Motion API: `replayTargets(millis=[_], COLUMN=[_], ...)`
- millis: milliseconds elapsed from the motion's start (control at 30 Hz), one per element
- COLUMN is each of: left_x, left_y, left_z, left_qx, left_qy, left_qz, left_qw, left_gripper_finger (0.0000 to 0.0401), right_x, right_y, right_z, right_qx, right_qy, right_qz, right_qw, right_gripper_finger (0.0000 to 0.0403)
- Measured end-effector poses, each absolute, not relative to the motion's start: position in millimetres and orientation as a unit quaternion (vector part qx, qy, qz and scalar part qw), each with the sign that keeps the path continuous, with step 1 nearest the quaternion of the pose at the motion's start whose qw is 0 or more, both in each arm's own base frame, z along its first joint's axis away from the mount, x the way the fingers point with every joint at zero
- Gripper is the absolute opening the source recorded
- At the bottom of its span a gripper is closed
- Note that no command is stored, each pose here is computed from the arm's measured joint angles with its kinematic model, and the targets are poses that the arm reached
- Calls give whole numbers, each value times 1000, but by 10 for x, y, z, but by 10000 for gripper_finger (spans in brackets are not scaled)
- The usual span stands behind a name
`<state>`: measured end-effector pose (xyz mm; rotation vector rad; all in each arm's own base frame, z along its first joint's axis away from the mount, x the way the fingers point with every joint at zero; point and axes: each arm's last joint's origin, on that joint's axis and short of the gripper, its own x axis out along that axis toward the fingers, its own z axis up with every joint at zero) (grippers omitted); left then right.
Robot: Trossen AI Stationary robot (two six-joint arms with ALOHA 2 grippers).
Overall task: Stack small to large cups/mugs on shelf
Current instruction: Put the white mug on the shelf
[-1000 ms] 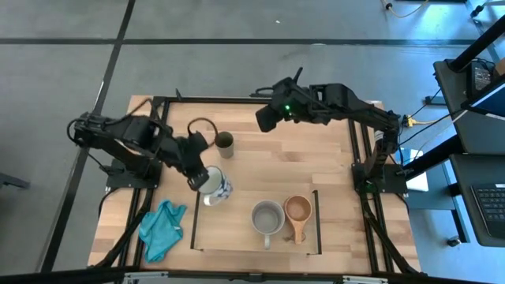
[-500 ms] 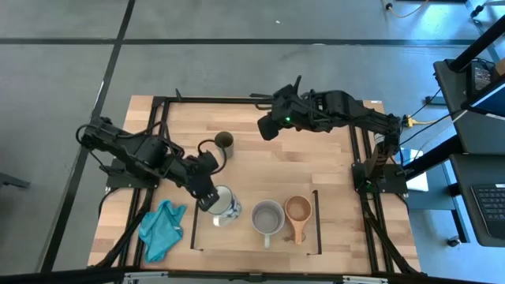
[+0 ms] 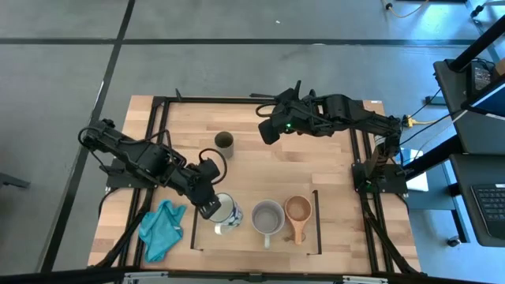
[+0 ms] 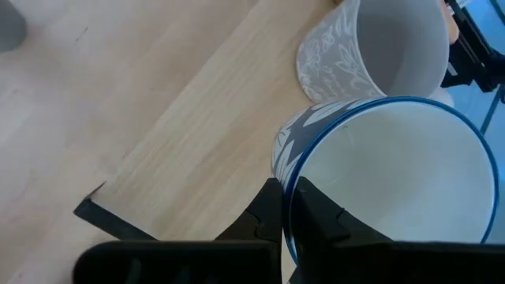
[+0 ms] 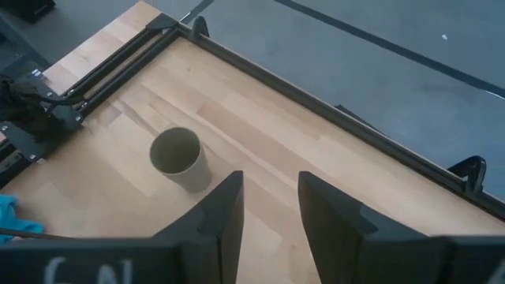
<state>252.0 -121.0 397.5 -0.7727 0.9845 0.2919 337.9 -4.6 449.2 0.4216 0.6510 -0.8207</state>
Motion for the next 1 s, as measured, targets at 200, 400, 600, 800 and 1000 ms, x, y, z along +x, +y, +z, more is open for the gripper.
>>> replayTargets(millis=[200, 400, 600, 800, 1000], left_x=[2550, 2638, 2646, 2645, 2662], left_y=[-1239, -1292, -1296, -1304, -1314], left_z=[3945, 3846, 3829, 3817, 3787], left_qx=[-360, -355, -352, -350, -346], left_qy=[463, 483, 487, 495, 503], left_qz=[137, 138, 141, 138, 139], left_qw=[798, 788, 787, 783, 780], left_gripper_finger=[6, 6, 6, 6, 6], right_x=[3373, 3372, 3369, 3369, 3371], right_y=[-43, -43, -33, -34, 36], right_z=[4488, 4487, 4485, 4485, 4481], right_qx=[198, 197, 195, 196, 211], right_qy=[312, 313, 315, 314, 317], right_qz=[-390, -390, -389, -389, -377], right_qw=[844, 844, 844, 843, 845], right_gripper_finger=[123, 123, 123, 123, 123])
